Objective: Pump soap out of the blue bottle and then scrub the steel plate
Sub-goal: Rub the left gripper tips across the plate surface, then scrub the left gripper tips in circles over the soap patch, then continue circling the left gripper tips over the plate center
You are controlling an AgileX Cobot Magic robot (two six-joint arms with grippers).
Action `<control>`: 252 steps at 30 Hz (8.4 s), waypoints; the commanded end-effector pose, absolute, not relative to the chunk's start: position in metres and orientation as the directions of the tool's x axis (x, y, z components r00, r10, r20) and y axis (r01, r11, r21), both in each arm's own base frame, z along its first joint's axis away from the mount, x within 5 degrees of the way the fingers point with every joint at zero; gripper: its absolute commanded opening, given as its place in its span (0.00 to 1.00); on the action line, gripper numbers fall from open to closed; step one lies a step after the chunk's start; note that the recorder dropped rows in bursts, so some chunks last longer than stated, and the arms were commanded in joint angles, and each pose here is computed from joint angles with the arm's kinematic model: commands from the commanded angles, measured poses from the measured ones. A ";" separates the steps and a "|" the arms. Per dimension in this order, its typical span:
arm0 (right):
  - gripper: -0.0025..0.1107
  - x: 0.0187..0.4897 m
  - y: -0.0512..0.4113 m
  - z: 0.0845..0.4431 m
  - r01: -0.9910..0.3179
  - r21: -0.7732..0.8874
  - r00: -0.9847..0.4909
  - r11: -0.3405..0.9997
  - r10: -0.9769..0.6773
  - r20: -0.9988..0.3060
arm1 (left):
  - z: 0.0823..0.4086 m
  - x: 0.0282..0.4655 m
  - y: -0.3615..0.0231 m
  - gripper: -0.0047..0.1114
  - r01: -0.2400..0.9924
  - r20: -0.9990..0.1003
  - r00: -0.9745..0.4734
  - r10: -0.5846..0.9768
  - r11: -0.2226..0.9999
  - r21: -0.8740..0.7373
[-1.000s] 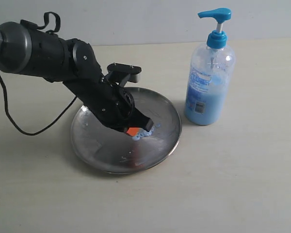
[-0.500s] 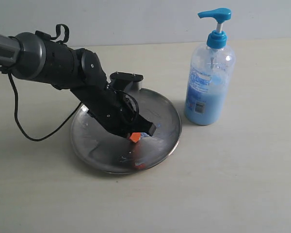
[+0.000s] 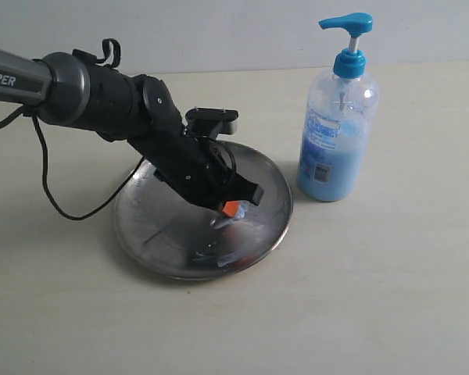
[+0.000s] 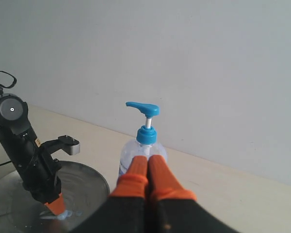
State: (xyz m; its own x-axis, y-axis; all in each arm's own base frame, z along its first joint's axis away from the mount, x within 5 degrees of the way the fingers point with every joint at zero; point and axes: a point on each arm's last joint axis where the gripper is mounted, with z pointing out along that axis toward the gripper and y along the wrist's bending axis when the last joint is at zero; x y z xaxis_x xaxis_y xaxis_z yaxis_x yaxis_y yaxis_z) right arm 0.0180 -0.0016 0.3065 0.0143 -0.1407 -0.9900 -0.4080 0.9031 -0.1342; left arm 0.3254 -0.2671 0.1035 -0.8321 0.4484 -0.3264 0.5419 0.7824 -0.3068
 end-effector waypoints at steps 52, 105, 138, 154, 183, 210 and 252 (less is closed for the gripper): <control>0.02 0.018 -0.003 0.305 -0.394 -0.156 0.053 0.906 -0.147 -0.988 | 0.097 0.352 -0.295 0.05 0.680 -0.189 -0.728 0.659 0.660 -0.321; 0.02 0.018 -0.002 0.304 -0.396 -0.150 0.047 0.906 -0.143 -0.989 | 0.108 0.351 -0.293 0.05 0.741 -0.180 -0.671 0.719 0.662 -0.115; 0.02 0.018 -0.002 0.304 -0.396 -0.150 0.047 0.906 -0.143 -0.989 | 0.097 0.343 -0.323 0.05 0.728 -0.300 -0.678 0.671 0.670 -0.145; 0.02 0.018 -0.002 0.304 -0.396 -0.151 0.046 0.906 -0.145 -0.988 | 0.097 0.345 -0.290 0.05 0.774 -0.078 -0.631 0.771 0.633 -0.006; 0.02 0.018 -0.002 0.304 -0.396 -0.151 0.046 0.906 -0.145 -0.988 | 0.121 0.332 -0.303 0.05 0.795 -0.098 -0.599 0.795 0.574 -0.196; 0.02 0.018 -0.002 0.304 -0.398 -0.148 0.045 0.905 -0.142 -0.989 | 0.091 0.320 -0.326 0.05 0.804 -0.096 -0.594 0.799 0.586 -0.104; 0.02 0.018 -0.002 0.304 -0.399 -0.147 0.046 0.905 -0.140 -0.989 | 0.075 0.329 -0.301 0.05 0.819 0.071 -0.574 0.816 0.572 0.055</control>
State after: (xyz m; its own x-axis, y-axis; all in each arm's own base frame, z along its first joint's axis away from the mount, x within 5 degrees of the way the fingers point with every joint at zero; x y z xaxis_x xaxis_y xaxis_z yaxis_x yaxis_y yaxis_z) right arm 0.0178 -0.0025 0.3051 0.0379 -0.1421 -0.9891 -0.3980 0.9058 -0.1453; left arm 0.3308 -0.3196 0.1040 -0.5916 0.8006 -0.0953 0.8057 0.5915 -0.0324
